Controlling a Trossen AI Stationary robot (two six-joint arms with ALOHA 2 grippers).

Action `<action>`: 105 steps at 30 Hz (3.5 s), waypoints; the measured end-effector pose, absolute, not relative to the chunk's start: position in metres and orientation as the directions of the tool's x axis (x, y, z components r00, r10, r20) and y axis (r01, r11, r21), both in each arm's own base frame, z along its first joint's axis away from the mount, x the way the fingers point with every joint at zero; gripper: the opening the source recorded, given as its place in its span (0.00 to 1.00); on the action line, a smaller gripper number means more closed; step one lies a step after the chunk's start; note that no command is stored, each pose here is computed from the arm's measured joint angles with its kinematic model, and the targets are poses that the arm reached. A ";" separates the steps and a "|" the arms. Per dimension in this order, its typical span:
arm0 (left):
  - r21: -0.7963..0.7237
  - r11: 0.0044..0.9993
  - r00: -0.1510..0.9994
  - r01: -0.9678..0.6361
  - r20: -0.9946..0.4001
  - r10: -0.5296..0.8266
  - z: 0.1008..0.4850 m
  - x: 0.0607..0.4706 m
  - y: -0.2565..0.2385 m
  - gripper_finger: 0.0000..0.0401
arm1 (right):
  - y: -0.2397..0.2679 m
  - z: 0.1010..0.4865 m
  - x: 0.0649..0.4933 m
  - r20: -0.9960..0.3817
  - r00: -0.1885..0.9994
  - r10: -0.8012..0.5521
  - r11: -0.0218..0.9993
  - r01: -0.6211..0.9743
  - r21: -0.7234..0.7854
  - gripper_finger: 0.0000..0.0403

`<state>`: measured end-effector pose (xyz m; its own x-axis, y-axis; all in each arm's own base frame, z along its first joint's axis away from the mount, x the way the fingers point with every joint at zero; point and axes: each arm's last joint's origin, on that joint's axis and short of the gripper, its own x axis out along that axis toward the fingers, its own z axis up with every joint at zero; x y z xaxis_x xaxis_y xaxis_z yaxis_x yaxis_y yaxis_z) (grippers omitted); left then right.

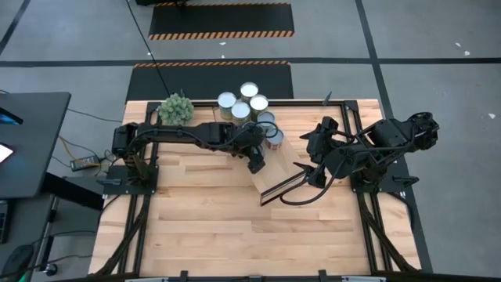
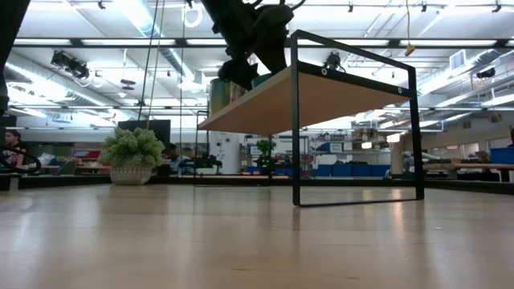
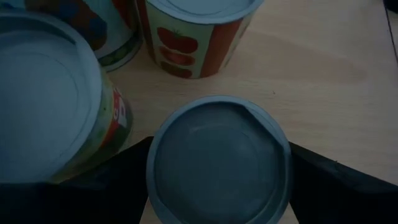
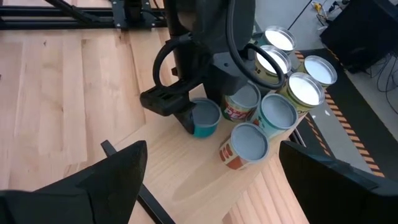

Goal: Pick and place cans onto a shelf
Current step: Put the blue tuna can on the shelf

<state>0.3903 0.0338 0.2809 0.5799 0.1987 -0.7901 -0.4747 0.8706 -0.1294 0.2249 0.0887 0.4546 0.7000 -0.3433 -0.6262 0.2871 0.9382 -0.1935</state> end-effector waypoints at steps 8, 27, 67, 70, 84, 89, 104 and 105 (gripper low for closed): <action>-0.186 0.858 0.594 -0.478 -0.789 0.160 0.281 0.391 0.031 0.79 | 0.089 0.455 0.225 -0.624 0.701 -0.345 0.936 0.304 -0.176 0.93; -0.112 0.867 0.535 -0.486 -0.822 0.193 0.271 0.392 0.029 0.80 | 0.089 0.453 0.227 -0.622 0.698 -0.356 0.930 0.328 -0.164 0.93; -0.101 0.874 0.517 -0.475 -0.836 0.184 0.278 0.384 0.025 0.97 | 0.090 0.453 0.229 -0.627 0.699 -0.344 0.936 0.308 -0.169 0.93; -0.097 0.872 0.510 -0.480 -0.840 0.187 0.281 0.381 0.027 0.97 | 0.090 0.453 0.229 -0.624 0.702 -0.342 0.936 0.309 -0.166 0.93; -0.097 0.877 0.526 -0.470 -0.829 0.190 0.290 0.376 0.027 0.97 | 0.091 0.454 0.230 -0.619 0.708 -0.340 0.936 0.316 -0.154 0.93; -0.099 0.875 0.525 -0.474 -0.830 0.190 0.296 0.371 0.026 0.97 | 0.091 0.454 0.230 -0.619 0.708 -0.340 0.936 0.316 -0.153 0.93; -0.048 0.883 0.415 -0.467 -0.893 0.171 0.303 0.348 0.016 0.97 | 0.091 0.454 0.230 -0.620 0.707 -0.341 0.937 0.304 -0.170 0.93; -0.044 0.885 0.393 -0.464 -0.905 0.161 0.301 0.346 0.014 0.97 | 0.091 0.453 0.230 -0.620 0.707 -0.342 0.937 0.304 -0.170 0.93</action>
<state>0.3456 0.0138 0.3014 0.3929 0.1612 -0.9053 -0.4638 0.8848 -0.0437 0.2299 0.0906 0.4535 0.7066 -0.3415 -0.6197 0.3038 0.9374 -0.1702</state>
